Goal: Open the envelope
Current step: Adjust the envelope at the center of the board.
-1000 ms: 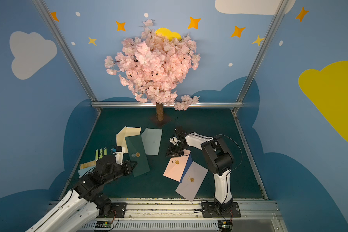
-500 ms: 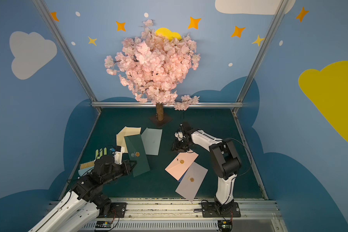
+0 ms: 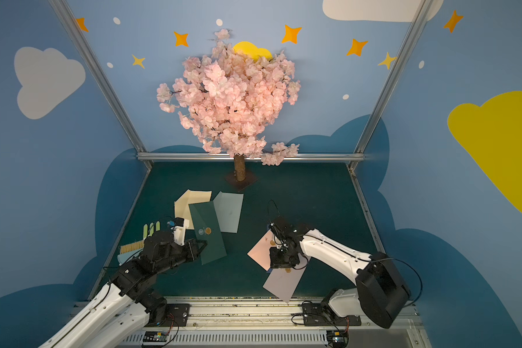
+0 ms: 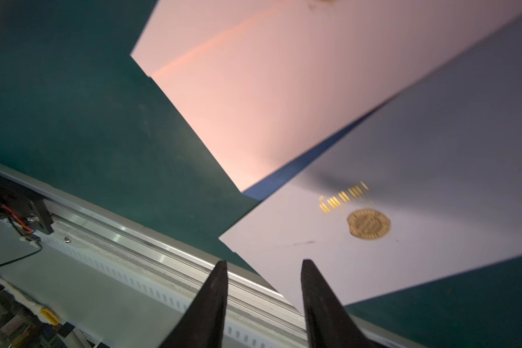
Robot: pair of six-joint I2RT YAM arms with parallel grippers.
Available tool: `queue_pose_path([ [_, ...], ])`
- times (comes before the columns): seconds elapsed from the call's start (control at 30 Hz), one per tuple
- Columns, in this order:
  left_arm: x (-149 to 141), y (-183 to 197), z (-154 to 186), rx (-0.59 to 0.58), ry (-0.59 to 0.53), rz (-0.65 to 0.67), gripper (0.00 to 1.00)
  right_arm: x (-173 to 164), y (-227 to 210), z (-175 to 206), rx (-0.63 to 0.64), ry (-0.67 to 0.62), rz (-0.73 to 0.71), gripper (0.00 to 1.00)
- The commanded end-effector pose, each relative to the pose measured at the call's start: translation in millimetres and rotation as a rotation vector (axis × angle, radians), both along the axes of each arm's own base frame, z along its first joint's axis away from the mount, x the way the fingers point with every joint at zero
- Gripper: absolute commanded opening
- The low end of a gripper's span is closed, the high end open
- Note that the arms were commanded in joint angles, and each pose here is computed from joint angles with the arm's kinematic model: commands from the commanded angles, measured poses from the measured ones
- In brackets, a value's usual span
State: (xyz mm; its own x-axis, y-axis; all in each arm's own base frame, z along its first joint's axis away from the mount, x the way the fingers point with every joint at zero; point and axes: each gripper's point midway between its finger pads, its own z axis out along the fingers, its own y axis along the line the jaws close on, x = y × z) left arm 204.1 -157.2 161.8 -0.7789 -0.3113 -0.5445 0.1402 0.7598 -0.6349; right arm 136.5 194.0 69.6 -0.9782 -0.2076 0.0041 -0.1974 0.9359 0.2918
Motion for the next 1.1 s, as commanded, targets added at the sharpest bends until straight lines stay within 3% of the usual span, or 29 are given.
queue_pose_path([
  [0.0, 5, -8, 9, -0.028, -0.031, -0.028, 0.03, -10, -23, 1, -0.062, -0.01, -0.072, 0.44],
  [0.23, 7, -11, 12, -0.041, -0.036, -0.031, 0.03, -29, -24, -41, -0.063, 0.097, -0.083, 0.44],
  [0.43, 5, -6, 13, -0.028, -0.041, -0.022, 0.03, -23, -13, -54, -0.045, 0.111, -0.084, 0.46],
  [0.6, 3, -5, 9, -0.032, -0.033, -0.017, 0.03, -16, -21, -74, -0.123, 0.153, -0.096, 0.45],
  [1.07, -5, 5, 10, -0.017, -0.039, 0.0, 0.03, 47, -58, -96, -0.144, 0.189, -0.303, 0.45],
])
